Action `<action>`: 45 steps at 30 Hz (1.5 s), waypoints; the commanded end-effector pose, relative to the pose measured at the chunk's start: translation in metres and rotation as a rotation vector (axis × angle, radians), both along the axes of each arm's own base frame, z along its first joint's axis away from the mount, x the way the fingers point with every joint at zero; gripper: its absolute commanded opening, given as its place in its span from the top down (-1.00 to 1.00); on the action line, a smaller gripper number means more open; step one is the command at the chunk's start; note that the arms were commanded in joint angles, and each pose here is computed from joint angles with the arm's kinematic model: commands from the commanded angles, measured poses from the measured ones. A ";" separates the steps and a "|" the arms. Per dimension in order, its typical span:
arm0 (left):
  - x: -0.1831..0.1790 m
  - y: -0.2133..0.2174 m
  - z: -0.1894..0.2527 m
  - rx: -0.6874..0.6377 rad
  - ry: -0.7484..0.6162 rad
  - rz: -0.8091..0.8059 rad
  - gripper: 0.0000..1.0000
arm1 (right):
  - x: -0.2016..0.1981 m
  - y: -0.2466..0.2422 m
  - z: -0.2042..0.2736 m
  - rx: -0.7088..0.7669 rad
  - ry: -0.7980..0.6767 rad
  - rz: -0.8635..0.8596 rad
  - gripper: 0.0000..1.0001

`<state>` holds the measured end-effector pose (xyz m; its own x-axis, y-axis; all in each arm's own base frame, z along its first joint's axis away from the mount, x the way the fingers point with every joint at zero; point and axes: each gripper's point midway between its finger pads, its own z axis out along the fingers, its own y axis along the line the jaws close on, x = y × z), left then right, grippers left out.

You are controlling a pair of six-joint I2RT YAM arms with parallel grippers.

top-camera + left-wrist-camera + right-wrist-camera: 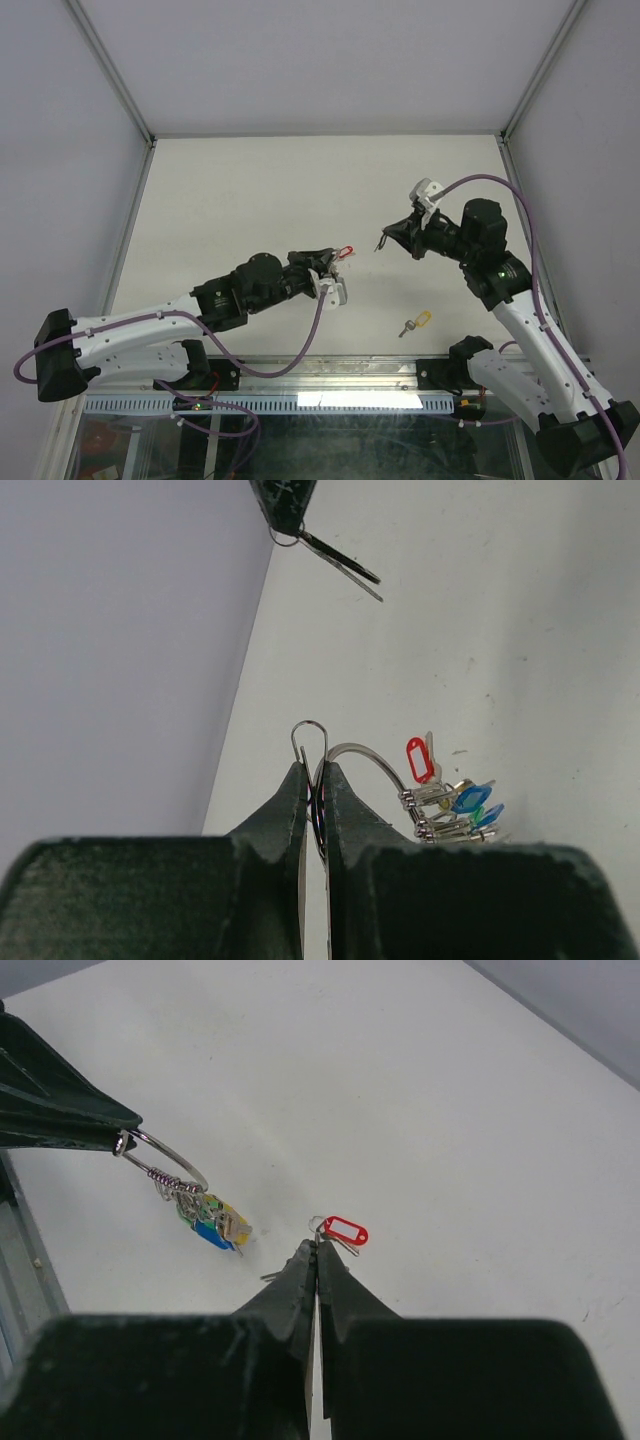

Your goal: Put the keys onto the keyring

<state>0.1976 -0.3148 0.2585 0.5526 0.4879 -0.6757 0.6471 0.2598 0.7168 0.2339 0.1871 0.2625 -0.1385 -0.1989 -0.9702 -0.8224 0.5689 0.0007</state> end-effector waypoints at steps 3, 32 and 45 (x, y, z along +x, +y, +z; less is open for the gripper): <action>-0.017 -0.002 0.036 -0.133 -0.177 -0.111 1.00 | -0.010 0.008 0.039 0.012 -0.225 0.123 1.00; -0.038 0.000 0.008 0.130 -0.602 -0.261 1.00 | -0.066 0.068 0.025 -0.179 -0.468 0.642 1.00; -0.050 0.001 0.006 0.117 -0.573 -0.317 1.00 | -0.068 0.086 0.017 -0.318 -0.514 0.734 1.00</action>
<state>0.1580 -0.3097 0.2398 0.9162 0.3561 -0.1836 0.2130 -0.0450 0.9760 0.1643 0.2701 0.2610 0.4772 -0.3434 -0.8089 -0.8786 -0.1674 -0.4472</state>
